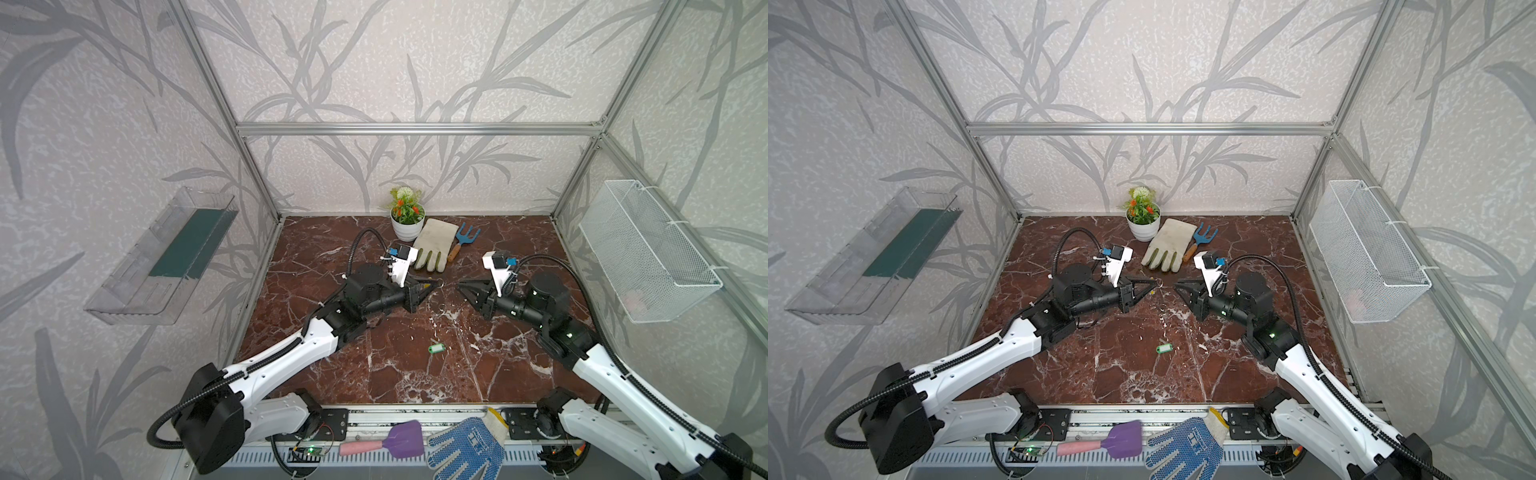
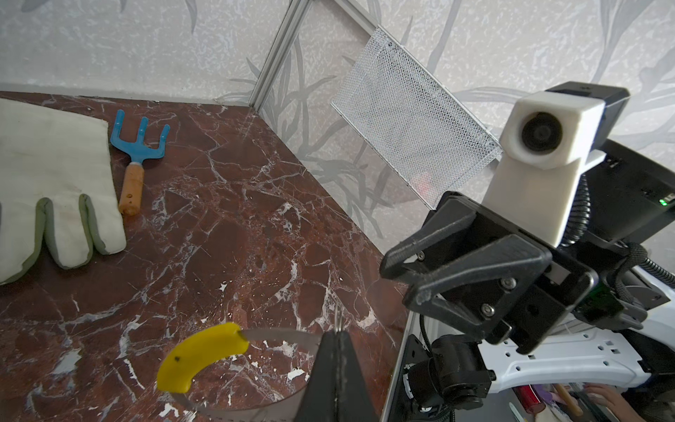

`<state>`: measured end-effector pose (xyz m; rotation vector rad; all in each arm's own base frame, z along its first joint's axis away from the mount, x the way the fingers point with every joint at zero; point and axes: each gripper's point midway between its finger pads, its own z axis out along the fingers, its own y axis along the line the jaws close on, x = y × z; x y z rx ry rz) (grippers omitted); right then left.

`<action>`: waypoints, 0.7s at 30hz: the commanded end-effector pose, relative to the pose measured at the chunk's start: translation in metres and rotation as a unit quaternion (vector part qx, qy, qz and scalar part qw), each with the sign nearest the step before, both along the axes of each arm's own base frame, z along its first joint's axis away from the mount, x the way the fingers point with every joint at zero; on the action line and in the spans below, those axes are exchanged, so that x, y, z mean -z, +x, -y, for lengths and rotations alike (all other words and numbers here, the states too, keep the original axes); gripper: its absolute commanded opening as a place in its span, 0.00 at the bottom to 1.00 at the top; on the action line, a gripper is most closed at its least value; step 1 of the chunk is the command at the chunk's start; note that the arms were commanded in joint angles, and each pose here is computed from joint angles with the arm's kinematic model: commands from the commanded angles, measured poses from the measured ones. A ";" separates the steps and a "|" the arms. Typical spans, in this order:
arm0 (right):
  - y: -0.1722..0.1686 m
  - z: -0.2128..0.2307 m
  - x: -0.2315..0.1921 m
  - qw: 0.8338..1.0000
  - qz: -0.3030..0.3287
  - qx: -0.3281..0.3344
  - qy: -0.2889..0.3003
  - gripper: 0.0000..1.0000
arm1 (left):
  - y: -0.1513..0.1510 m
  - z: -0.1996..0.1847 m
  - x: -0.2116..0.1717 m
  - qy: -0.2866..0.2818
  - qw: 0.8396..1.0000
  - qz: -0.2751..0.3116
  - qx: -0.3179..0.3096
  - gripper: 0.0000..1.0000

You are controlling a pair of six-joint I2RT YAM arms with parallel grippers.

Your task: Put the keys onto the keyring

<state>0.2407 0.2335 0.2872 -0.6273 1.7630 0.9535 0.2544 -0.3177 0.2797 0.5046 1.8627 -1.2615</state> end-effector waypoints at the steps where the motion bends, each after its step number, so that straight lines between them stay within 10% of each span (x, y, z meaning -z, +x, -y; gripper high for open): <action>1: -0.003 -0.006 -0.002 0.999 0.020 -0.011 -0.041 0.23 | -0.006 0.009 -0.012 -0.005 0.999 0.016 0.030 0.00; 21: 0.006 -0.020 0.007 0.998 0.014 -0.015 -0.063 0.17 | -0.019 0.017 -0.021 -0.022 0.997 0.020 0.067 0.00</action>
